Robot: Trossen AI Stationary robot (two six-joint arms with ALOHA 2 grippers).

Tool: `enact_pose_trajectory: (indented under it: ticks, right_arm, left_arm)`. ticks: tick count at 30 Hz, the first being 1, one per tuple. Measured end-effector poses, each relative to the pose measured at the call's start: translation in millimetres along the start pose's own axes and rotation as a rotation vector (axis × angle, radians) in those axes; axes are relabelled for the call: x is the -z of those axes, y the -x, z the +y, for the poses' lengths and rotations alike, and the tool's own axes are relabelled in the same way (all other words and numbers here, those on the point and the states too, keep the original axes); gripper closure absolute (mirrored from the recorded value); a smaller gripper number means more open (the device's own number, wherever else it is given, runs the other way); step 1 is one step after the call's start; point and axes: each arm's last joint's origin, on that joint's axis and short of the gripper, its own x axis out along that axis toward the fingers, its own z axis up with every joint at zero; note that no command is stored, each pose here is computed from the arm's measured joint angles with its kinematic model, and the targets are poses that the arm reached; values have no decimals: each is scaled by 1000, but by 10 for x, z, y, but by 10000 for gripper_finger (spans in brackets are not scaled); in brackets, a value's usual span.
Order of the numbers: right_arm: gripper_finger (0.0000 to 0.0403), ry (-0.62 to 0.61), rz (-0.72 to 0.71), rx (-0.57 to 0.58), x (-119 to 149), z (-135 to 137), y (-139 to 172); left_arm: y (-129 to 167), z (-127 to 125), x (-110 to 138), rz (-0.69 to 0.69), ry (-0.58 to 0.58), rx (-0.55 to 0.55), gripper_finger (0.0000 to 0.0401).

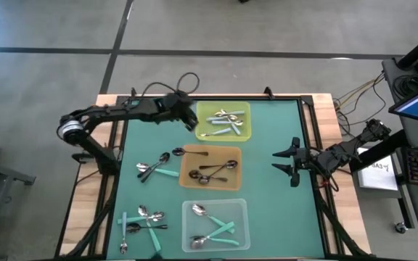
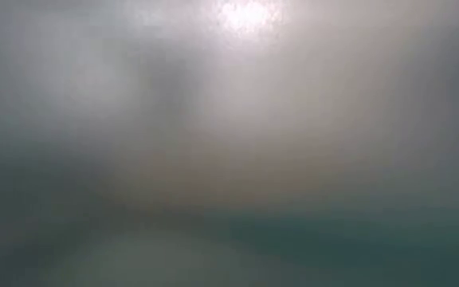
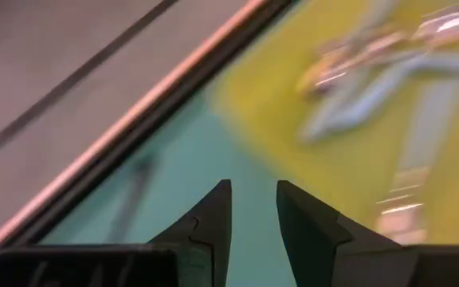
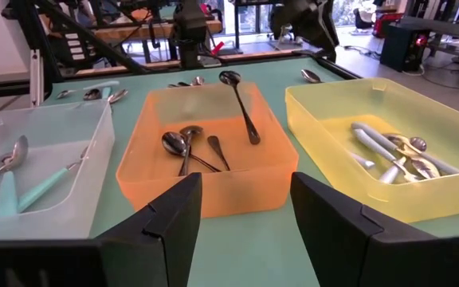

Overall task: Sort silverware by color (type)
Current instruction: Put the black spoon into the orange bin

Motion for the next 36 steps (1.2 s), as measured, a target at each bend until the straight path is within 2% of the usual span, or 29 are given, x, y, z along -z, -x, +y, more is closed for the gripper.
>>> enact_pose_trajectory:
  ticks: [3, 9, 13, 15, 17, 21, 26, 30, 33, 36]
  right_arm:
    - [218, 0, 0, 0, 0, 0, 0]
    - [218, 0, 0, 0, 0, 0, 0]
    - [218, 0, 0, 0, 0, 0, 0]
    - [218, 0, 0, 0, 0, 0, 0]
    - [218, 0, 0, 0, 0, 0, 0]
    - [218, 0, 0, 0, 0, 0, 0]
    - [218, 0, 0, 0, 0, 0, 0]
    - [218, 0, 0, 0, 0, 0, 0]
    - [218, 0, 0, 0, 0, 0, 0]
    - [218, 0, 0, 0, 0, 0, 0]
  left_arm:
    - [-18, 266, 147, 119, 32, -113, 317]
    - [-68, 564, 371, 306, 75, -187, 316]
    - [17, 564, 561, 529, 48, -102, 318]
    - [105, 477, 676, 651, 28, -36, 321]
    - [198, 379, 778, 707, 11, 1, 321]
    - [414, 177, 983, 666, -18, 34, 322]
    - [632, 50, 1406, 665, 27, 68, 322]
    - [687, -39, 1699, 641, 47, 193, 322]
    - [710, -134, 1772, 573, 73, 322, 322]
    - [715, -188, 1802, 523, 81, 363, 322]
